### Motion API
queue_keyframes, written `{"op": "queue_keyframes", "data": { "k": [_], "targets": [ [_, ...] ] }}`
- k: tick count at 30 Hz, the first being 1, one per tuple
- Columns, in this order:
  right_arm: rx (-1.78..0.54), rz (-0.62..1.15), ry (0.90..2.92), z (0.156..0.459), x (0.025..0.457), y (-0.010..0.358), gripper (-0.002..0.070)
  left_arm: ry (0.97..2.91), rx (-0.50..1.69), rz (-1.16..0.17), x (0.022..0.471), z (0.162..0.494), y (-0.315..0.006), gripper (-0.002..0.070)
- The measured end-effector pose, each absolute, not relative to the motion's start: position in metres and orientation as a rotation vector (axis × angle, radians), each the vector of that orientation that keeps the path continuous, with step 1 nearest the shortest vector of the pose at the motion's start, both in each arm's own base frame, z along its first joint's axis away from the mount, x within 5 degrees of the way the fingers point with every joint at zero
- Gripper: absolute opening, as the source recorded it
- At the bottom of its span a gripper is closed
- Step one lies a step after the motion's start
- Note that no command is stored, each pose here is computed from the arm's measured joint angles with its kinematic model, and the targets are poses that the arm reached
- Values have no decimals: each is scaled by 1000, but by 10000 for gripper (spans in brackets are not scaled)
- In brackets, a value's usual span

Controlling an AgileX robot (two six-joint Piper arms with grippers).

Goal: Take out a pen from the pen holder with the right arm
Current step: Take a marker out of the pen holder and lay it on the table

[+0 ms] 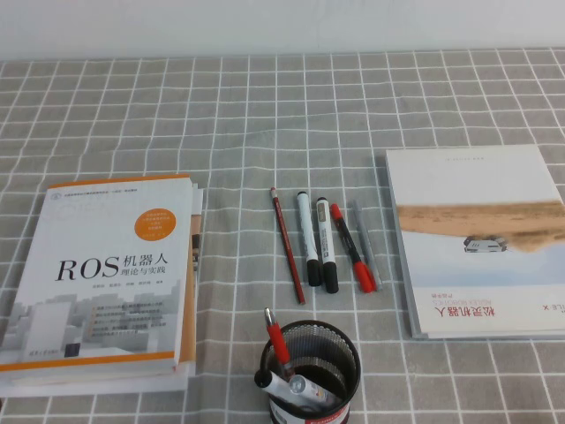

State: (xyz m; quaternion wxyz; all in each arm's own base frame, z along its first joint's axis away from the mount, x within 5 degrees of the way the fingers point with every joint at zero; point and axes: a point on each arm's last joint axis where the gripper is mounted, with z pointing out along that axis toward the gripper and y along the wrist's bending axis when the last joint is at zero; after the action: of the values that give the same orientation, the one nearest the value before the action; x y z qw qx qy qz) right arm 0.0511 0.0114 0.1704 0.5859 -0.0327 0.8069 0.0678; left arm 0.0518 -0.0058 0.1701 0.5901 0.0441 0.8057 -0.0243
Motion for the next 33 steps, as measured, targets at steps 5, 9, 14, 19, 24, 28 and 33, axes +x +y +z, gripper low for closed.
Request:
{"op": "queue_keyframes", "data": {
  "k": [5,9,14,19,24,28,33],
  "targets": [
    [-76,158,1881,170,51,11,-13,1876,103,-57,52,170,-6,-3],
    [-76,158,1881,170,51,11,-13,1876,103,-57,52,170,-6,-3],
    [-76,158,1881,170,51,11,-13,1876,103,-57,52,170,-6,-3],
    [-72,165,1881,170,51,12,-13,1876,103,-57,52,170,-6,-3],
    [-32,219,1861,173,52,13,-13,1876,103,-57,52,170,-6,-3],
    [2,251,1824,176,52,13,-13,1876,103,-57,52,170,-6,-3],
    [72,315,1757,182,54,14,-13,1876,103,-57,52,170,-6,-3]
  ]
}}
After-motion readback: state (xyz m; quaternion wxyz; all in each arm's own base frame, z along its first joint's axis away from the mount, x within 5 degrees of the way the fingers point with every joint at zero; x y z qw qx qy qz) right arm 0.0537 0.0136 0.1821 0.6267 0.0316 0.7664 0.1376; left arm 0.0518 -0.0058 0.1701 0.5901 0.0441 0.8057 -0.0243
